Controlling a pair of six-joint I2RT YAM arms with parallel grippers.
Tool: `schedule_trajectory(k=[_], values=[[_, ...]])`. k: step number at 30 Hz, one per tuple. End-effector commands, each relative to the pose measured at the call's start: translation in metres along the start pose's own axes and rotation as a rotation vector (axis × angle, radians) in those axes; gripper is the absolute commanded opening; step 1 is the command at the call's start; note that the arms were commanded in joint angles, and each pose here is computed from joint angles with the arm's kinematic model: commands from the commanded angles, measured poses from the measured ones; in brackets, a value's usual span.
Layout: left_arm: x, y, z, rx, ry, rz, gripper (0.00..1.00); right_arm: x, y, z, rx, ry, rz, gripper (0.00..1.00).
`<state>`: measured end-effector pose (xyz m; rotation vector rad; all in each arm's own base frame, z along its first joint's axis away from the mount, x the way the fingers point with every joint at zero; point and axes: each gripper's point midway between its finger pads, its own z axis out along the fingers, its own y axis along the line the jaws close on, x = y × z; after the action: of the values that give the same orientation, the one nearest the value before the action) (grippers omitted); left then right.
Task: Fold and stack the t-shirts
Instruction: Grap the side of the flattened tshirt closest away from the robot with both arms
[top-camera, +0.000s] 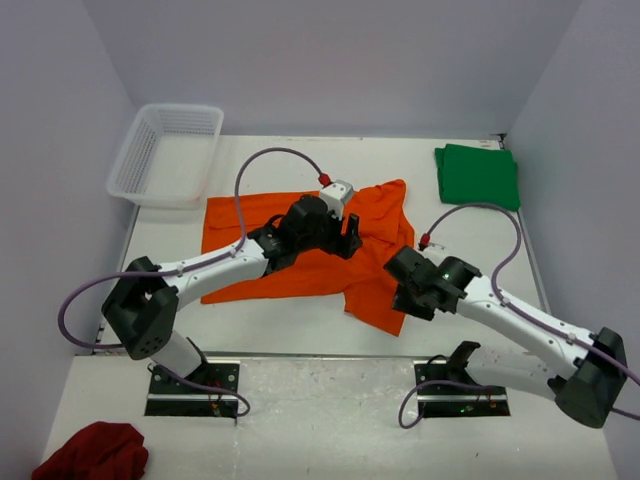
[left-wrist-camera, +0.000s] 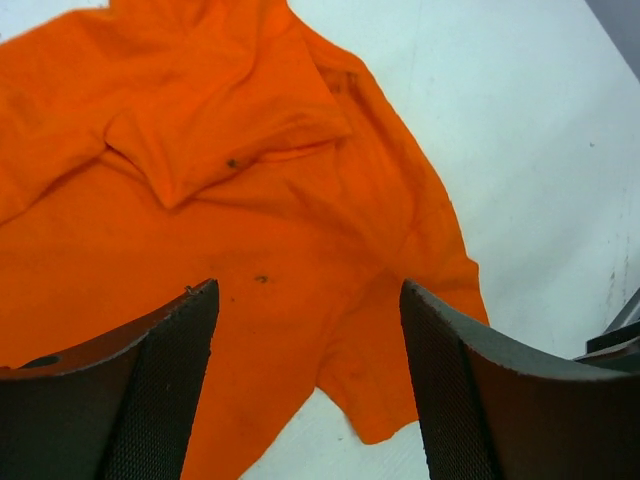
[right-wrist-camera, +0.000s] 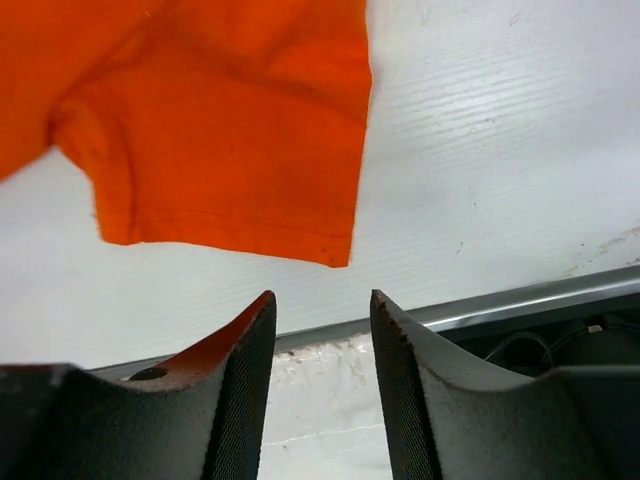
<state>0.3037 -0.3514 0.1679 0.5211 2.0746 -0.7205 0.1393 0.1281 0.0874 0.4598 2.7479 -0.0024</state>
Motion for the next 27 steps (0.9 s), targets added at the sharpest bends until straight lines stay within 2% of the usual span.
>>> schedule_trajectory(k=[1,2,4,5,6,7,8,12,15,18,27], values=[[0.015,-0.009,0.002,0.018,0.007,-0.004,0.73,-0.016,-0.023,-0.020,0.008,-0.110,0.045,0.46],[0.019,-0.013,0.001,0.028,0.014,-0.017,0.72,-0.015,-0.020,-0.021,-0.033,-0.112,0.046,0.54],[0.032,-0.023,-0.004,0.060,0.033,-0.021,0.69,-0.015,-0.012,-0.022,-0.128,-0.131,0.056,0.54],[0.033,-0.028,-0.006,0.073,0.031,-0.039,0.68,-0.013,-0.012,-0.021,-0.134,-0.129,0.063,0.46],[0.038,-0.034,-0.008,0.102,0.044,-0.045,0.58,-0.009,-0.013,-0.015,-0.119,-0.115,0.054,0.34],[0.046,-0.037,-0.009,0.115,0.057,-0.054,0.53,-0.007,-0.013,-0.012,-0.104,-0.103,0.043,0.20],[0.049,-0.042,-0.010,0.132,0.064,-0.071,0.50,-0.005,-0.013,-0.009,-0.084,-0.086,0.031,0.00],[0.080,-0.059,-0.010,0.194,0.124,-0.089,0.32,0.003,-0.012,0.011,0.027,-0.024,-0.009,0.00],[0.101,-0.064,-0.008,0.204,0.160,-0.084,0.18,0.006,-0.001,0.016,-0.022,-0.012,-0.012,0.00],[0.117,-0.064,-0.002,0.209,0.186,-0.093,0.09,0.006,0.006,0.016,-0.056,-0.011,-0.018,0.00],[0.172,-0.054,0.020,0.180,0.323,-0.108,0.00,0.004,0.006,0.016,-0.035,-0.006,-0.026,0.00]])
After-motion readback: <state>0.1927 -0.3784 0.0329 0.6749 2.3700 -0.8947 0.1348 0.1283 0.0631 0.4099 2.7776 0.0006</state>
